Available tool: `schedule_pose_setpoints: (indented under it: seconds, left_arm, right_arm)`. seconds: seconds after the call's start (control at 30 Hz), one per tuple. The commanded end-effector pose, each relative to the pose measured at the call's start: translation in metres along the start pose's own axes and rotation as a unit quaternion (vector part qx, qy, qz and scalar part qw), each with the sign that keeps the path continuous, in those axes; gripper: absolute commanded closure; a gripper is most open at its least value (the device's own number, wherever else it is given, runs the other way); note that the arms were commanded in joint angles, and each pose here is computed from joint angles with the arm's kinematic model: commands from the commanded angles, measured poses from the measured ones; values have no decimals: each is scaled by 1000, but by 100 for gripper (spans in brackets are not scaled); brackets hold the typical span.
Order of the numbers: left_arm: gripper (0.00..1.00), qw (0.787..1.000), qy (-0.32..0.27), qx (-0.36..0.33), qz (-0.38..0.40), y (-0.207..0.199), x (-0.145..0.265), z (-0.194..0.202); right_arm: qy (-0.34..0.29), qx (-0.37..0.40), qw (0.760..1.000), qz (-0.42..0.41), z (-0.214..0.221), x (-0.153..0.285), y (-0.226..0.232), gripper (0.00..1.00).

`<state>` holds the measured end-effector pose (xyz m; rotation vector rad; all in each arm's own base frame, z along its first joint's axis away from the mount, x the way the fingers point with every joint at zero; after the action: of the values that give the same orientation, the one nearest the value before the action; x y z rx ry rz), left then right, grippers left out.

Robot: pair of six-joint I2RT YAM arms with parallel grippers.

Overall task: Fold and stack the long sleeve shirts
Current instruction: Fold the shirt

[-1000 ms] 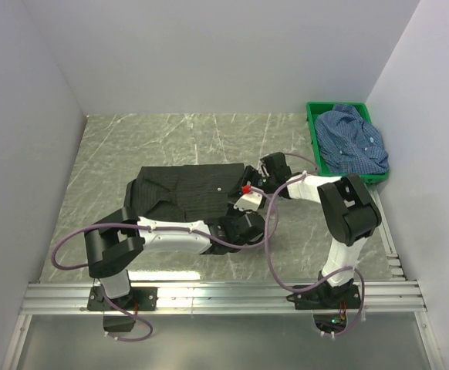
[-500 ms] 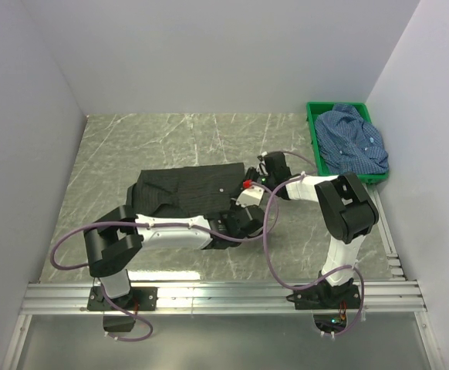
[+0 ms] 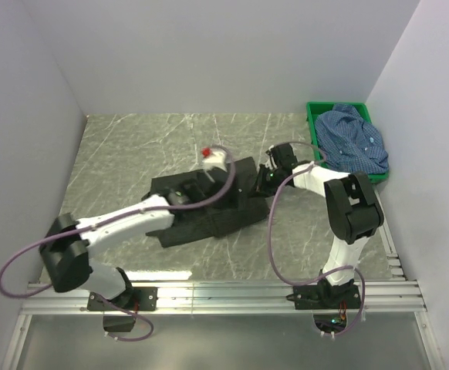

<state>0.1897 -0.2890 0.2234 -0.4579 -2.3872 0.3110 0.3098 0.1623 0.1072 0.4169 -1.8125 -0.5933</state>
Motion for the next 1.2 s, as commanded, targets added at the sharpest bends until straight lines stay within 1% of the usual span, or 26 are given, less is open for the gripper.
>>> schedule_pose_setpoints:
  seconds: [0.0,0.03,0.07,0.1,0.13,0.2,0.23,0.27,0.33,0.4,0.43,0.47,0.53,0.57,0.6,0.73,0.77,0.9,0.93,0.97,1.0,1.17]
  left_arm:
    - [29,997,30,72,-22,34,14,-20]
    - [29,995,39,80,-43,46,14,-20]
    - [32,989,38,117,-81,82,12,-27]
    - [32,989,38,118,-81,83,12,-27]
    - [32,987,55,125,-89,94,9,-19]
    - [33,981,57,153,-107,116,8,-21]
    - [34,977,71,163,-114,125,6,-14]
    - [36,972,68,182,-129,139,4,-17]
    - [39,965,75,205,-145,154,1,-10]
    - [43,959,77,234,-138,169,-4,-10]
    - [44,952,82,255,-150,181,-9,-8]
    - [47,949,90,265,-143,184,-11,-7]
    - [51,945,92,279,-144,192,-19,-4]
    - [56,941,100,287,-147,198,-25,-2]
    - [58,942,96,289,-142,199,-29,-3]
    - [67,937,119,303,-130,201,-47,2]
    - [72,934,130,306,-130,203,-53,6]
    - [77,929,142,319,-124,204,-62,13]
    - [79,927,145,323,-124,204,-64,15]
    - [83,927,148,323,-122,204,-64,16]
    - [84,925,151,328,-123,205,-65,19]
    - [86,922,156,335,-113,204,-62,25]
  right_arm:
    - [-31,58,995,72,-20,36,3,100]
    - [-34,63,994,78,-22,39,4,100]
    - [-43,72,990,111,-28,48,6,100]
    - [-50,74,990,107,-32,51,10,100]
    - [-55,77,989,113,-34,54,11,100]
    - [-68,84,986,129,-40,62,15,100]
    - [-73,85,985,135,-42,65,17,100]
    - [-78,91,983,143,-44,68,19,100]
    - [-90,101,978,160,-48,77,23,100]
    - [-102,110,973,174,-52,83,28,100]
    - [-103,117,971,180,-53,85,29,100]
    - [-107,120,969,185,-55,87,31,100]
    - [-113,133,965,197,-56,89,36,100]
    - [-116,134,962,207,-57,91,37,100]
    - [-121,138,960,210,-59,93,40,100]
    - [-138,153,949,240,-62,96,51,100]
    - [-136,161,943,258,-60,94,53,100]
    - [-153,178,924,303,-64,95,69,100]
    - [-154,180,920,311,-64,94,72,100]
    - [-157,189,910,333,-61,91,75,100]
    - [-165,194,906,338,-62,93,82,100]
    - [-178,228,878,381,-51,84,103,100]
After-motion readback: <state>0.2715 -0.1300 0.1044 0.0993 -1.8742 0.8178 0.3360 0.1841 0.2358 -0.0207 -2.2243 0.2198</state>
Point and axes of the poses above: each gripper's point midway between its finger pads, its own x axis back along the fingers, its own y axis along the line the jaws close on, z = x × y, the point moved 10 cm from there along x, back along the fingers, and after that the axes turned 1 degree about x, right-handed, at the moved point
